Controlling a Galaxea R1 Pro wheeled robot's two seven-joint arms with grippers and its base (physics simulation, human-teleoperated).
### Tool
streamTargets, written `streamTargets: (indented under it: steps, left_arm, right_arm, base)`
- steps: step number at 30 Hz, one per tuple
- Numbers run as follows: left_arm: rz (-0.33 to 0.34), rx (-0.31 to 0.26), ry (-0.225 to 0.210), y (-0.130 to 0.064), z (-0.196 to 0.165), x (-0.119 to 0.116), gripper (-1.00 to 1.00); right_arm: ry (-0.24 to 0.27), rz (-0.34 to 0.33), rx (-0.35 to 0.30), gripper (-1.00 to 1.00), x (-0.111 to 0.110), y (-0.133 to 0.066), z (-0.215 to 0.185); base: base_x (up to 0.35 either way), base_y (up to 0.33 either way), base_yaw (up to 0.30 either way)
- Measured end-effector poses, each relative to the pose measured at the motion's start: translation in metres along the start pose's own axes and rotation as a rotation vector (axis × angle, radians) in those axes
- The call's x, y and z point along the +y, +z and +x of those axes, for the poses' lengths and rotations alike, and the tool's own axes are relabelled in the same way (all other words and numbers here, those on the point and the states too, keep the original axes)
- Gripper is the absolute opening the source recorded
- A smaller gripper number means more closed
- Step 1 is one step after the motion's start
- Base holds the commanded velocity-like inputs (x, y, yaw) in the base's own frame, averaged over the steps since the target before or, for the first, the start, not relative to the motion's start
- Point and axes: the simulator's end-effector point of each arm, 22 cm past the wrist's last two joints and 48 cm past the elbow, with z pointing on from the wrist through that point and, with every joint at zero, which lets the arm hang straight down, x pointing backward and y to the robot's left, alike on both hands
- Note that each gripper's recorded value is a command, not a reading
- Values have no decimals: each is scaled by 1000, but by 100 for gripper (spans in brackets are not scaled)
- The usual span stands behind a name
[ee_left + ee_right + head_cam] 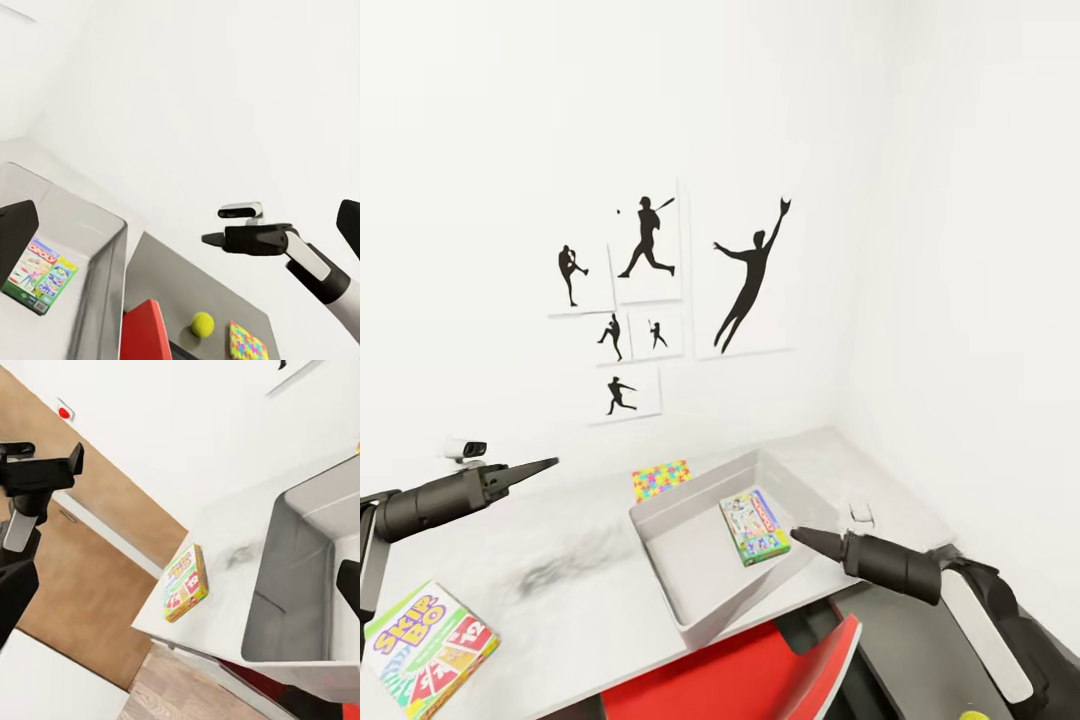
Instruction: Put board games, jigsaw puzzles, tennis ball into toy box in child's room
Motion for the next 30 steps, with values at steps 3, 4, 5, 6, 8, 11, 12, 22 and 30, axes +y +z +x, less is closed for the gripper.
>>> streamTargets:
  steps: [3, 4, 5, 6, 8, 11, 12, 22, 30]
  left_arm:
    - [0, -6, 4, -2, -2, -2, 100]
    - [1, -7, 6, -2, -3, -3, 100]
    - [0, -9, 8, -2, -3, -3, 100]
    - [0, -12, 9, -3, -4, -4, 100]
    - [0, -15, 12, -4, -6, -5, 100]
    - [-2, -23, 15, -6, -8, -6, 100]
    - [-3, -25, 16, -7, -9, -6, 100]
    - [-10, -35, 19, -11, -12, -5, 100]
    - [-13, -46, 21, -14, -14, -6, 100]
  right_arm:
    - [-7, -5, -7, 100, 8, -4, 8]
    - [-8, -6, -8, 100, 9, -4, 9]
    - [-9, -5, -9, 100, 9, -5, 10]
    - [-7, 2, -10, 100, 8, -6, 11]
    - [-3, 15, -11, 100, 4, -6, 12]
    - [10, 52, -11, 100, -6, -8, 15]
    - [12, 61, -11, 100, -9, -8, 15]
    - [39, 120, -9, 100, -28, -12, 22]
    - [50, 134, -11, 100, -35, -14, 25]
  base:
    - [0, 0, -78]
    - [0, 0, -77]
    - [-5, 0, -77]
    - [-15, 0, -77]
    - [-40, 13, -74]
    - [-101, 110, -40]
    - [-135, 173, -16]
    - [-51, 61, -5]
    - [-3, 4, 0]
